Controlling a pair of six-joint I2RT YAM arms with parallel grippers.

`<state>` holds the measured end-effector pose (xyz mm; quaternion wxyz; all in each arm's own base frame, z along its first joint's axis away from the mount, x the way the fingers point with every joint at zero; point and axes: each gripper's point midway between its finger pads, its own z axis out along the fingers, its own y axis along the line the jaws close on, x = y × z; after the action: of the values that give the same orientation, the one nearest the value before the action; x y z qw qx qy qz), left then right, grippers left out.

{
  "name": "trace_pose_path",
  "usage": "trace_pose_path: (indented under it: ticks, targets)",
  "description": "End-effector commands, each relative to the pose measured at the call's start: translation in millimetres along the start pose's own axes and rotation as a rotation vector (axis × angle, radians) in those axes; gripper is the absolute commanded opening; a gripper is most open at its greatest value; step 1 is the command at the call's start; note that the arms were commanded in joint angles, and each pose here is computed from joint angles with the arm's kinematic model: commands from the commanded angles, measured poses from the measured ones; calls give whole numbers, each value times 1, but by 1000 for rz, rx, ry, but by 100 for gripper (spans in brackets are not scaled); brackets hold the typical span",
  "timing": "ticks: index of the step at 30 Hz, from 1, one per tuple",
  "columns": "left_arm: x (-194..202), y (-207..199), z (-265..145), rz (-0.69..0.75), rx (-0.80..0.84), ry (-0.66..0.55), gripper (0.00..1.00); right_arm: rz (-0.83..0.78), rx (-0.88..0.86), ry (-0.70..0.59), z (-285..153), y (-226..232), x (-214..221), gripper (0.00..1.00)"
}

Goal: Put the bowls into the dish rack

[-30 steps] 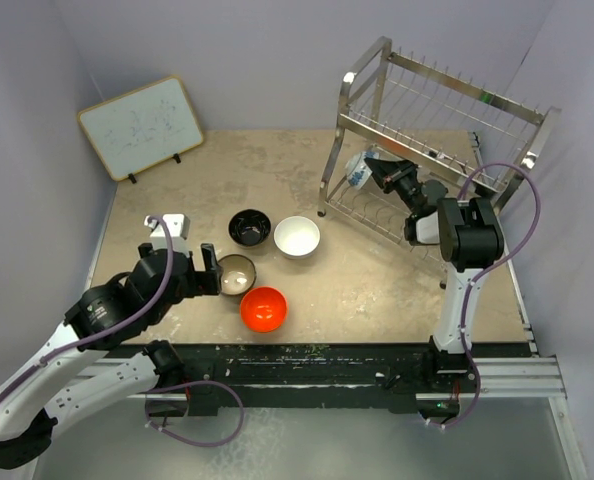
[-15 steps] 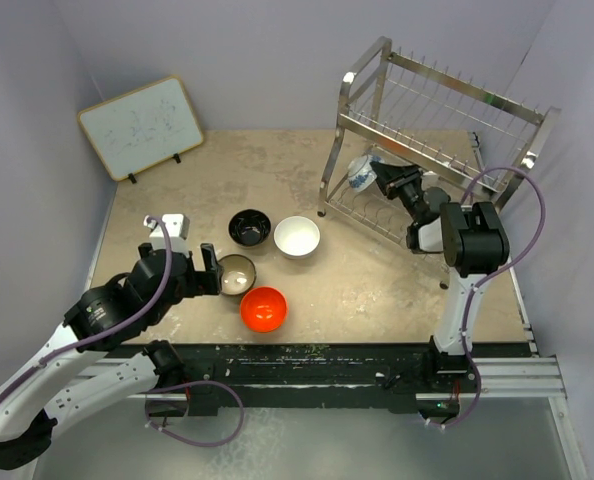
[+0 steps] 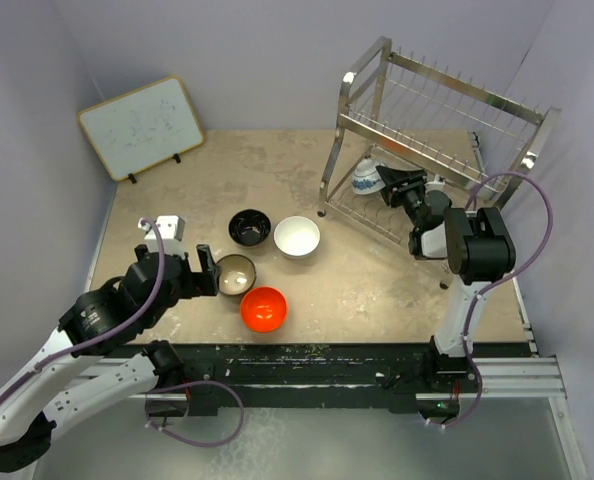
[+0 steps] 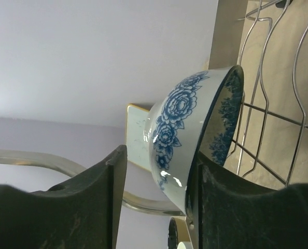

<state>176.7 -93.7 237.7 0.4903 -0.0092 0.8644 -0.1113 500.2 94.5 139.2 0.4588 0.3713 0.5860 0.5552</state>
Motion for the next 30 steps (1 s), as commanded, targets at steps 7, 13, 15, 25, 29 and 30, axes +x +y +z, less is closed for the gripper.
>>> trace_pose_path:
  ticks: [7,13,15,25,29,30]
  targets:
    - [-7,-2,-2,-15,25,-38,99,-52,107,-80,-6,13,-18,74]
    - [-8,-1,-7,-30,35,-51,99,-66,226,-62,-6,-5,-18,76]
    - [-9,0,-8,-34,37,-55,99,-82,268,-60,-7,-9,-19,77]
    - [-10,1,-10,-43,40,-62,99,-274,545,-103,-20,-23,-44,85]
    - [-10,1,-10,-46,40,-64,99,-379,662,-136,-24,-19,-64,92]
    - [-10,2,-10,-46,39,-66,99,-391,673,-126,-24,-21,-64,92]
